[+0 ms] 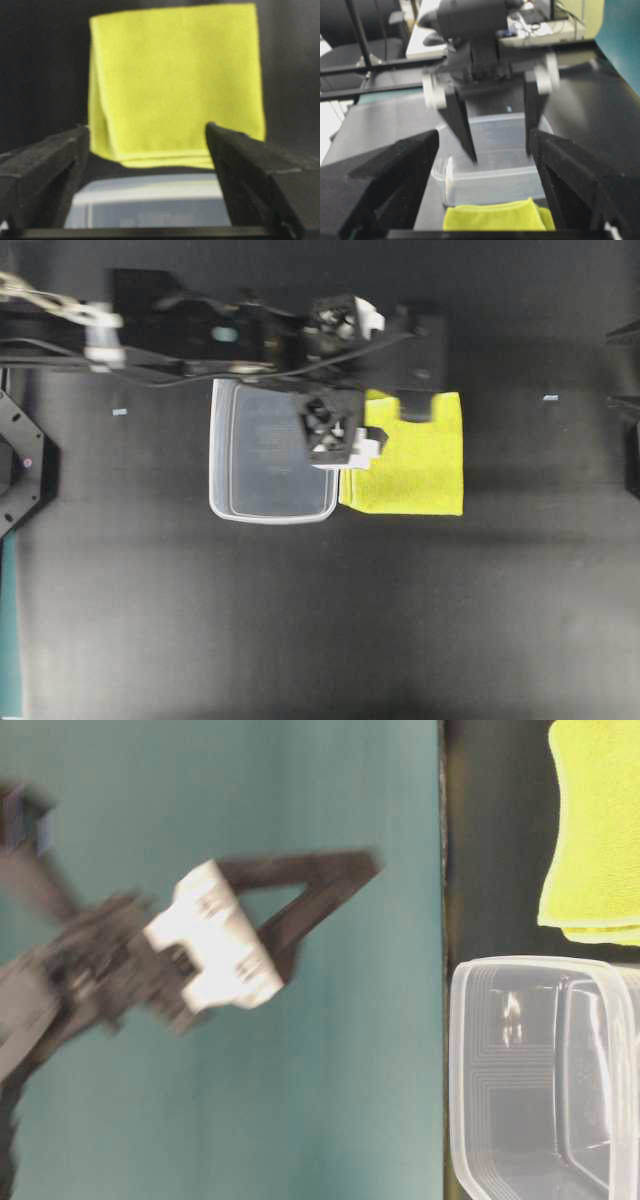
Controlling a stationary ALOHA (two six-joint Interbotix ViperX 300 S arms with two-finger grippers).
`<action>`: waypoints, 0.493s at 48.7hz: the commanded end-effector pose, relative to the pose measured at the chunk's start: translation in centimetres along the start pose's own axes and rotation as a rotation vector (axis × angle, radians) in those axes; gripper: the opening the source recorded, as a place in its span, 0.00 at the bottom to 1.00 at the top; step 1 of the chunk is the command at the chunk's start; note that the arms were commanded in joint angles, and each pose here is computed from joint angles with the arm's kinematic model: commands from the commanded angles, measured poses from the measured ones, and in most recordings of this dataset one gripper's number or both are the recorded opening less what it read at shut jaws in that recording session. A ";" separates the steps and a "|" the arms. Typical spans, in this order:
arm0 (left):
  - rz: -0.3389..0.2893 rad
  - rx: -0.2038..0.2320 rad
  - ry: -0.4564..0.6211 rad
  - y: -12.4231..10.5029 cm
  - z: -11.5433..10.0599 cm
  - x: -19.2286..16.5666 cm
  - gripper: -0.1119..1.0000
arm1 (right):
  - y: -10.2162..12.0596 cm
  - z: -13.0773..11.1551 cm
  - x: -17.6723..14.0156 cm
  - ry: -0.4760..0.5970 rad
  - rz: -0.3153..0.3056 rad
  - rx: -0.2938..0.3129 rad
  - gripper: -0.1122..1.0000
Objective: Place the yellow towel into the container with the left arm.
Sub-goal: 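Lower the open left gripper onto the yellow towel's near edge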
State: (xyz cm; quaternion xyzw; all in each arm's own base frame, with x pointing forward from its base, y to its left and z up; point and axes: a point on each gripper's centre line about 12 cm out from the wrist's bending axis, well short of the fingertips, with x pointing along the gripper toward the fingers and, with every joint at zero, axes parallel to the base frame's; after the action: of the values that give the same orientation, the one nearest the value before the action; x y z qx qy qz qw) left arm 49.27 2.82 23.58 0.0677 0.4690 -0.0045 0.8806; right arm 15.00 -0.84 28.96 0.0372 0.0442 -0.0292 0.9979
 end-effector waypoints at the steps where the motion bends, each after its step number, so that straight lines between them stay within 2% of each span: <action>1: -0.008 0.009 0.039 -0.3 0.6 2.3 0.92 | 0.0 0.9 0.0 -0.029 0.001 0.003 0.74; 8: -0.016 0.015 0.073 -0.7 0.7 5.5 0.92 | 0.0 1.0 0.0 -0.046 0.002 0.003 0.74; 15: -0.024 0.014 0.136 -0.9 -0.7 9.3 0.92 | 0.0 1.0 0.1 -0.046 0.002 0.003 0.74; 24: -0.038 0.036 0.156 -2.3 -1.8 12.0 0.92 | 0.1 1.4 -0.2 -0.063 0.003 0.005 0.74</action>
State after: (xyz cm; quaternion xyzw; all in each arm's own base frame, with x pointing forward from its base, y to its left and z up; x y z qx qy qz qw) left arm 53.87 2.23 12.64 0.0676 0.5467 -0.0191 0.8343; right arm 14.92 -0.84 29.42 0.0367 0.0258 -0.0288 0.9986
